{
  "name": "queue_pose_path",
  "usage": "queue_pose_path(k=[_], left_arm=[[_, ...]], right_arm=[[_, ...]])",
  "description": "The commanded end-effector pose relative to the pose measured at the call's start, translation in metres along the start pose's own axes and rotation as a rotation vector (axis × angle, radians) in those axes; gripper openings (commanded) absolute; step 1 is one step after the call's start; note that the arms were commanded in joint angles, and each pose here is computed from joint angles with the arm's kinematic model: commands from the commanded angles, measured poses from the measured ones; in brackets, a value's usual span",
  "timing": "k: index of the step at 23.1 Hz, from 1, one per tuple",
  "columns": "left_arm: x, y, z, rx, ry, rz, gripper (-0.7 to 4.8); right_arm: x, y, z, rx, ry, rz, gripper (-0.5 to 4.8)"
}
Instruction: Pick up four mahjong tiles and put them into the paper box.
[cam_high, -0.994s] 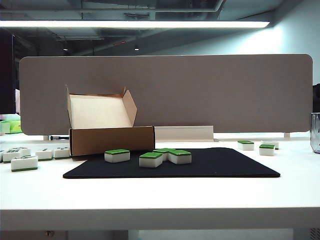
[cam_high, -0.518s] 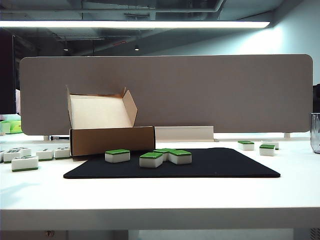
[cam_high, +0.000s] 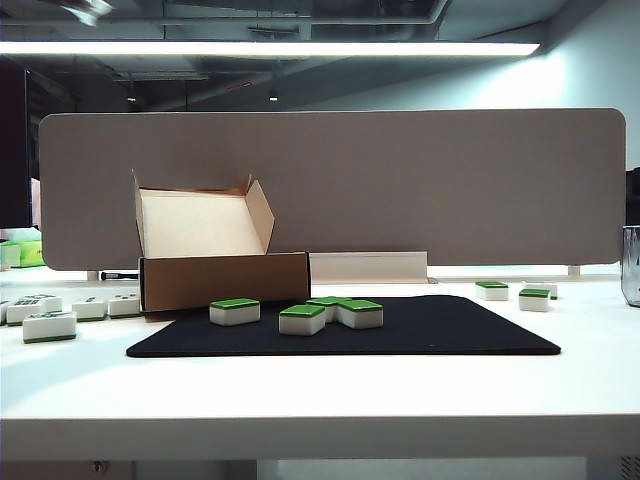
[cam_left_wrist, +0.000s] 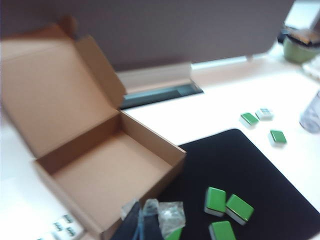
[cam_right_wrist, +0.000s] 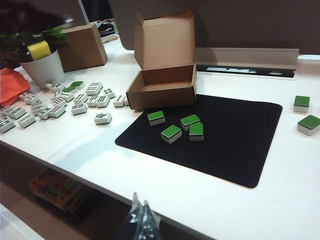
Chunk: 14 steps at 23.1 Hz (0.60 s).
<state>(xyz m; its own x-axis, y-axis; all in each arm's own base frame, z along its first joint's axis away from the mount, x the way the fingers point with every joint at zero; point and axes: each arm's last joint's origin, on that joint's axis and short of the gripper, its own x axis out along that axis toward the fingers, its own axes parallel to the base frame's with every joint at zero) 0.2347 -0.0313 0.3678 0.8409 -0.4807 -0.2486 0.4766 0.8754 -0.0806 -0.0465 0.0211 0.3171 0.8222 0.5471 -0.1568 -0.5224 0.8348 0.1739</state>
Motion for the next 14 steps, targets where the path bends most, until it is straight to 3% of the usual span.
queue_pose_path(k=[1, 6, 7, 10, 11, 14], left_arm=[[0.028, -0.004, 0.008, 0.04, 0.116, -0.063, -0.05], [0.104, -0.016, 0.014, 0.13, 0.341, -0.101, 0.01], [0.114, -0.019, 0.013, 0.137, 0.374, -0.098, 0.36], [0.138, -0.021, 0.005, 0.146, 0.469, -0.11, 2.56], [0.145, -0.023, 0.002, 0.146, 0.496, -0.113, 3.03], [0.163, -0.026, -0.013, 0.151, 0.563, -0.113, 3.22]], right_arm=[[-0.002, 0.002, 0.0, -0.014, -0.018, 0.003, -0.01], [-0.002, 0.002, 0.0, -0.014, -0.018, 0.001, -0.01], [-0.002, 0.002, 0.0, -0.014, -0.018, 0.002, -0.01], [-0.002, 0.002, -0.001, -0.009, -0.012, 0.001, -0.01], [-0.002, 0.002, -0.002, -0.006, -0.008, 0.0, -0.01], [-0.002, 0.001, -0.003, 0.001, 0.008, -0.007, -0.01]])
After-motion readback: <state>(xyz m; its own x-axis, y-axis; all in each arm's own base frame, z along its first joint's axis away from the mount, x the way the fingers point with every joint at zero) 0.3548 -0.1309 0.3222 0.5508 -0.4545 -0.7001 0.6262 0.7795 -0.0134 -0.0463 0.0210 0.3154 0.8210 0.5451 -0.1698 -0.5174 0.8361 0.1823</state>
